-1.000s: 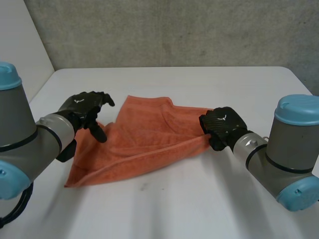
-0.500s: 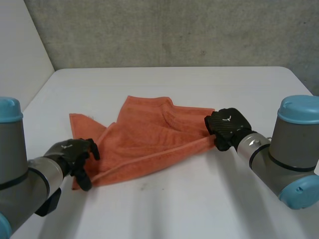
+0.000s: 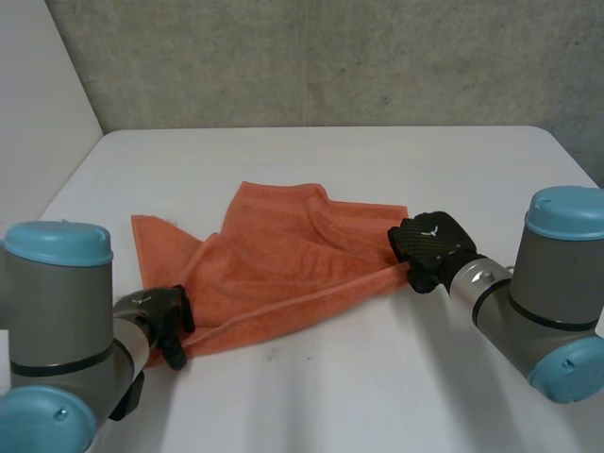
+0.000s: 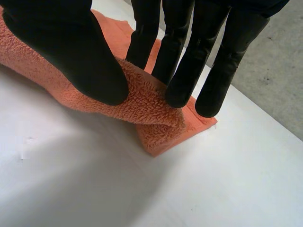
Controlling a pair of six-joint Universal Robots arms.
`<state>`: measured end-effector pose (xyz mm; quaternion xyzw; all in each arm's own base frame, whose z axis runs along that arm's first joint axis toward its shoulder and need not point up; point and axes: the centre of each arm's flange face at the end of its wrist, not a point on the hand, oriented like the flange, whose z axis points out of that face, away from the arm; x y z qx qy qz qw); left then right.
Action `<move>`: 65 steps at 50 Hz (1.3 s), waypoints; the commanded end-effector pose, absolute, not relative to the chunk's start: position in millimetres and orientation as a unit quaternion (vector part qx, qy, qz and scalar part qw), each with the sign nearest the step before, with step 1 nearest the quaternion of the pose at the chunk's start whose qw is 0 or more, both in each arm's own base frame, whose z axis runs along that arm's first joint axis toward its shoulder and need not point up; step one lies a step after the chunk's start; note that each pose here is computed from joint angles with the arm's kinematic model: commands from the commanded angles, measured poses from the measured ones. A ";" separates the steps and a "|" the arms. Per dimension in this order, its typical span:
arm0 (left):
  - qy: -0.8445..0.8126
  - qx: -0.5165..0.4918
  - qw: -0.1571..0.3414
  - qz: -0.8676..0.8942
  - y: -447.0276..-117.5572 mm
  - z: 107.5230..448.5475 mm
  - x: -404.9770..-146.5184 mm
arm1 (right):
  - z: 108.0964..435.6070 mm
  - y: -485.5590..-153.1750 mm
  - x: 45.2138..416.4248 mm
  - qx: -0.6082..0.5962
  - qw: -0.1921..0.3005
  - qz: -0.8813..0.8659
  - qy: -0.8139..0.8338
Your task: Fold the laundry
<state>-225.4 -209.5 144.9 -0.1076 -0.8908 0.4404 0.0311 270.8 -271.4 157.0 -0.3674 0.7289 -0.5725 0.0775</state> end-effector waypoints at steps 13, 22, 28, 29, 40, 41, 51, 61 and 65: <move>-0.782 -0.101 0.053 0.612 -225.3 235.0 -230.3 | 236.3 -271.3 263.0 -0.319 0.086 -0.643 0.691; -0.649 -0.079 0.080 0.752 -209.9 353.6 -221.3 | 381.9 -240.4 238.3 -0.289 0.066 -0.738 0.606; -0.618 -0.073 0.085 0.778 -213.6 380.5 -217.4 | 413.8 -229.1 233.5 -0.294 0.065 -0.742 0.599; -0.622 -0.074 0.080 0.775 -219.0 377.1 -216.3 | 413.8 -229.1 233.5 -0.294 0.065 -0.742 0.599; -0.745 -0.109 0.045 0.656 -289.1 258.7 -235.3 | 298.7 -286.5 252.3 -0.373 0.047 -0.602 0.705; -0.745 -0.109 0.045 0.656 -289.2 258.5 -235.3 | 283.2 -293.3 256.0 -0.382 0.048 -0.587 0.712; -0.659 -0.126 0.022 0.741 -362.5 259.6 -263.4 | 270.8 -360.7 272.0 -0.349 0.003 -0.664 0.661; -0.366 -0.069 0.063 0.926 -350.0 404.1 -265.4 | 394.0 -357.5 264.6 -0.246 -0.037 -0.845 0.474; -0.374 -0.070 0.063 0.923 -341.1 400.4 -261.8 | 388.2 -337.2 264.0 -0.273 -0.006 -0.836 0.476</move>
